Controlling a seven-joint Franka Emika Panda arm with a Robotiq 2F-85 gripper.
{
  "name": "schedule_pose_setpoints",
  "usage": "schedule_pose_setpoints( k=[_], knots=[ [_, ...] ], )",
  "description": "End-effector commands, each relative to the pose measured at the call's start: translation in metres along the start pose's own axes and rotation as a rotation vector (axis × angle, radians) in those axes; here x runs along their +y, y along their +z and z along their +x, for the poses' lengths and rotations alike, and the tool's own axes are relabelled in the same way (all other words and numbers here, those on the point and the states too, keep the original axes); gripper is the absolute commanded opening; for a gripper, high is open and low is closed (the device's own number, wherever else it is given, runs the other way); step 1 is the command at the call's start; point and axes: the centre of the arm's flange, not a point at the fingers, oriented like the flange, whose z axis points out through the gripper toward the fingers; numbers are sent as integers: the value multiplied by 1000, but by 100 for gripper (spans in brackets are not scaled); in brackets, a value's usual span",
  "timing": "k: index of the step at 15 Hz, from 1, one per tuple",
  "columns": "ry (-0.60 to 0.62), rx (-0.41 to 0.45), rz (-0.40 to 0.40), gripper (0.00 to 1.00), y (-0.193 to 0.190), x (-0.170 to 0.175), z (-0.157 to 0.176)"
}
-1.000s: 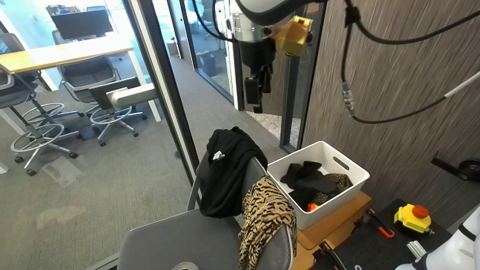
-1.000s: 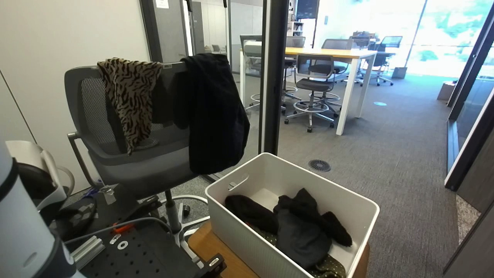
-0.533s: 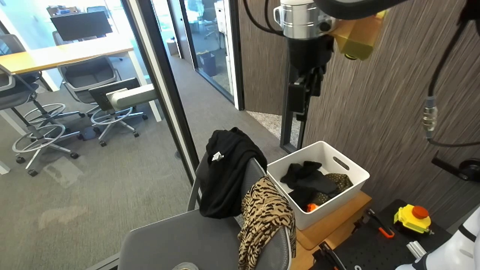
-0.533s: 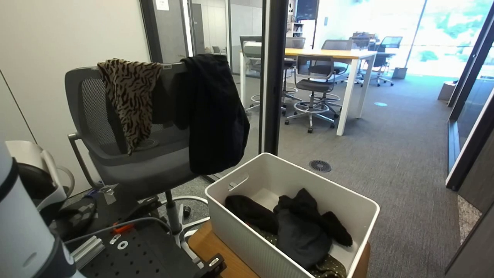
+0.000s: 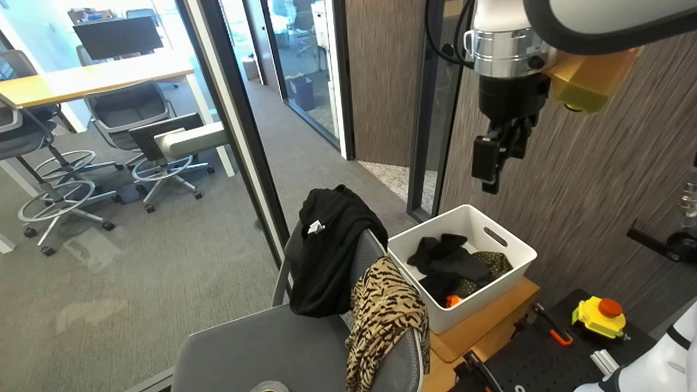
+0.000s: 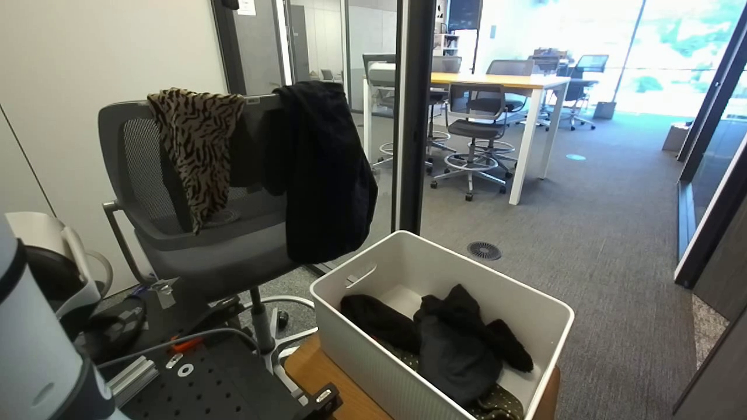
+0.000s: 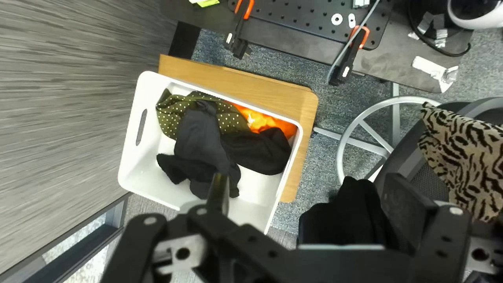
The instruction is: Remove the black shirt from the bin and hang it on the back of the chair
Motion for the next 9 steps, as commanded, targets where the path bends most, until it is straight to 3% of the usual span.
schedule_pose_setpoints(
  k=[1,9],
  knots=[
    [61,81,61,100,13,16,-31],
    [96,142,109,100,29,30,-46]
  ],
)
